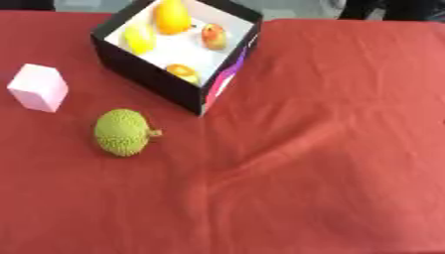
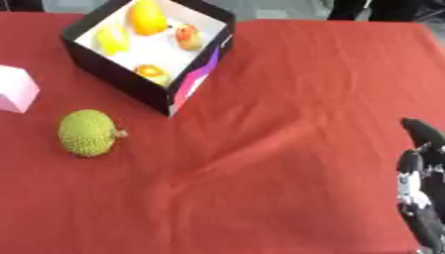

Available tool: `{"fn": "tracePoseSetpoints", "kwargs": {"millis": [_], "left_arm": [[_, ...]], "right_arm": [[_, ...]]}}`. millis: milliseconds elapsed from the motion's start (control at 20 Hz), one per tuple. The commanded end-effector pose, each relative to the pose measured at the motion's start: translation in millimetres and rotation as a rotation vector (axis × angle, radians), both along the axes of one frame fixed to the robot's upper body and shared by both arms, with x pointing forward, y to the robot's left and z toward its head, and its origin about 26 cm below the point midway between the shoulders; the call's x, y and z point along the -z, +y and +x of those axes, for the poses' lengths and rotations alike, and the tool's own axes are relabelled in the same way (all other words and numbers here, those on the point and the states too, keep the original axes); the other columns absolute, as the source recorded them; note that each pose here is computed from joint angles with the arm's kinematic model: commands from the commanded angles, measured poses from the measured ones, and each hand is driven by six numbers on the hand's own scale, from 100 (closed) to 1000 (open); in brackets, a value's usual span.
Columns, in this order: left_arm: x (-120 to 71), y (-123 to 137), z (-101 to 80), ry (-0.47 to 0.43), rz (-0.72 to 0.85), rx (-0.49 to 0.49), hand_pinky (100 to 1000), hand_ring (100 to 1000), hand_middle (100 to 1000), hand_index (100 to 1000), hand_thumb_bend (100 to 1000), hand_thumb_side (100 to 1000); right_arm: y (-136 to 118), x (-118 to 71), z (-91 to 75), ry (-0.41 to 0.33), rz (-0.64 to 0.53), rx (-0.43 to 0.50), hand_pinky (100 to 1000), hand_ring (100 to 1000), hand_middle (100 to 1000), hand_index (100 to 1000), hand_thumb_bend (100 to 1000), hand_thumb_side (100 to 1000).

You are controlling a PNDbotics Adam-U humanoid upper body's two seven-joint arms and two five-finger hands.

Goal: Pick up objects on the table and place them in the box.

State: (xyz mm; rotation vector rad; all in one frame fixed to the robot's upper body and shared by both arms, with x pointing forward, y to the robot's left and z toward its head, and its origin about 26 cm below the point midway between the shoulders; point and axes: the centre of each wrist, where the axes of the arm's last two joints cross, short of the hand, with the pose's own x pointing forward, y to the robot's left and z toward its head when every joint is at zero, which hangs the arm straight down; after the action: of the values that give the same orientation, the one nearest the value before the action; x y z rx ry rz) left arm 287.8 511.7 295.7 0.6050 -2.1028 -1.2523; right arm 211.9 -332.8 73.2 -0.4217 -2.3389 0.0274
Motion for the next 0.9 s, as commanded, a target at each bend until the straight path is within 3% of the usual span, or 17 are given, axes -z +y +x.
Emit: {"fn": "tracePoseSetpoints", "kwargs": {"millis": [50, 550, 850, 900], "left_arm": [[-25.3, 12.8, -1.3, 0.019, 0.243, 0.027, 879, 938, 865, 895, 100, 258], [-32.5, 10.3, 10.8, 0.128, 0.600, 0.043, 930, 955, 835, 878, 108, 283], [-35.0, -2.8, 15.7, 0.154, 0.765, 0.034, 960, 967, 822, 883, 363, 414], [-36.3, -5.1, 16.0, 0.146, 0.790, 0.027, 957, 962, 827, 884, 440, 476]], "right_arm": [[-1.0, -5.9, -0.6, 0.003, -0.016, -0.012, 1000, 896, 783, 828, 100, 516], [2.0, -7.1, 1.5, 0.042, -0.025, -0.035, 1000, 887, 773, 821, 100, 517], [2.8, -7.3, 2.0, 0.054, -0.030, -0.050, 1000, 882, 769, 818, 100, 512], [3.0, -7.4, 2.1, 0.056, -0.031, -0.052, 1000, 881, 768, 817, 100, 513]]}}
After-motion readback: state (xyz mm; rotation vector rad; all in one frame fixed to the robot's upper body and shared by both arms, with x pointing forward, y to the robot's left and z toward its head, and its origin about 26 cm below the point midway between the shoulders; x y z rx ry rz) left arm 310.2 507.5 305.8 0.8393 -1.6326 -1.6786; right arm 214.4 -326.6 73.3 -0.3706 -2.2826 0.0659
